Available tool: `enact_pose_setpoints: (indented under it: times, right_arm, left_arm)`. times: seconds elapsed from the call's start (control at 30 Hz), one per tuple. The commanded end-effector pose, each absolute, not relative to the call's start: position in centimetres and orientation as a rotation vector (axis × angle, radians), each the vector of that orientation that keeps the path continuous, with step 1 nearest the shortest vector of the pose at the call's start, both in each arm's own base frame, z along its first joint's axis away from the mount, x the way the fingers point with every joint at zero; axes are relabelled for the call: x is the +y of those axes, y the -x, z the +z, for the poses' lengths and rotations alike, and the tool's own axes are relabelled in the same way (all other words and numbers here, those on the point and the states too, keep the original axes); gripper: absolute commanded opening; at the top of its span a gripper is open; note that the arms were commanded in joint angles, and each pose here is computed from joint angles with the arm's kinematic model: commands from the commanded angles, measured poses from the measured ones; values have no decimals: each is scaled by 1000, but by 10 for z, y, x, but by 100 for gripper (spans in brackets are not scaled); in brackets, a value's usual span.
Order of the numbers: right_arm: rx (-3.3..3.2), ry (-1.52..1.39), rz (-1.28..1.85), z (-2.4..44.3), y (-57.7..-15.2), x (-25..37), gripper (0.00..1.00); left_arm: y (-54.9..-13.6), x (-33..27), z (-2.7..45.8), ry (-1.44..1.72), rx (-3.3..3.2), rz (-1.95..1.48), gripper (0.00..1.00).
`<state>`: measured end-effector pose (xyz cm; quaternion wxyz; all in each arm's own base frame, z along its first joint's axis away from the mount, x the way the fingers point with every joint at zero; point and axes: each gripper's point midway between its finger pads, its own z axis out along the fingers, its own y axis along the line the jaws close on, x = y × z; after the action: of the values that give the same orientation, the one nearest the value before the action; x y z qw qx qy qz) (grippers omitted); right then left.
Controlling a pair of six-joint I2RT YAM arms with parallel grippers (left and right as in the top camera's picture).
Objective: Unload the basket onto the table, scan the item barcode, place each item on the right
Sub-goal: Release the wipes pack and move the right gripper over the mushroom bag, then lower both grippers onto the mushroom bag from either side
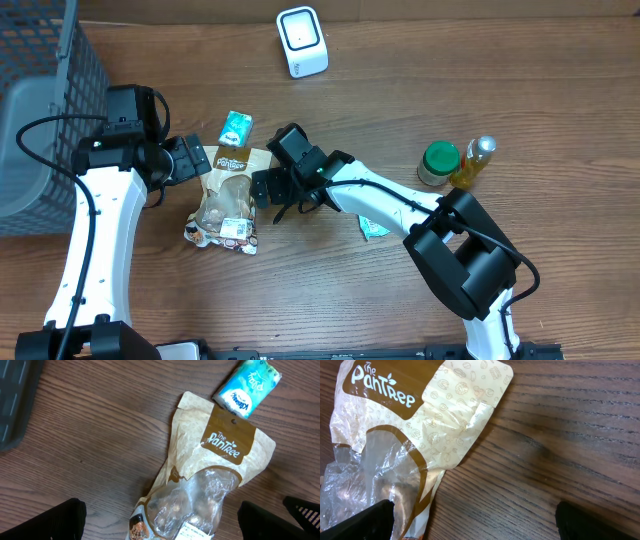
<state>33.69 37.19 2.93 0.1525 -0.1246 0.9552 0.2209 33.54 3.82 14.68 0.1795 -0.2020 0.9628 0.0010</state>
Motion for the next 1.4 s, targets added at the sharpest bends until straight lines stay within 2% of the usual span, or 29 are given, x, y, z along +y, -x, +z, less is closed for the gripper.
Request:
enact_pose_setpoints:
  times: [0.0,0.37,0.43,0.5,0.97,1.07,1.37]
  right_arm:
    - [2740,351,620,27,-338,370,100]
    - [2669,344,676,37,-349,380,100]
    - [2685,345,665,35,-347,378,87]
    - [2700,343,650,32,-345,375,82]
    - [2703,343,649,33,-344,374,87]
    - [2701,328,648,40,-347,369,92]
    - [2719,240,616,62,-358,337,97]
  left_arm:
    - [-337,40,147,568,2720,21,100]
    - [-337,40,147,569,2720,21,100]
    - [-337,40,147,569,2720,21,100]
    - [-337,40,147,568,2720,21,99]
    - [-337,40,147,568,2720,21,100]
    - [-337,40,147,569,2720,21,99]
    - [-341,23,147,548,2723,-125,100]
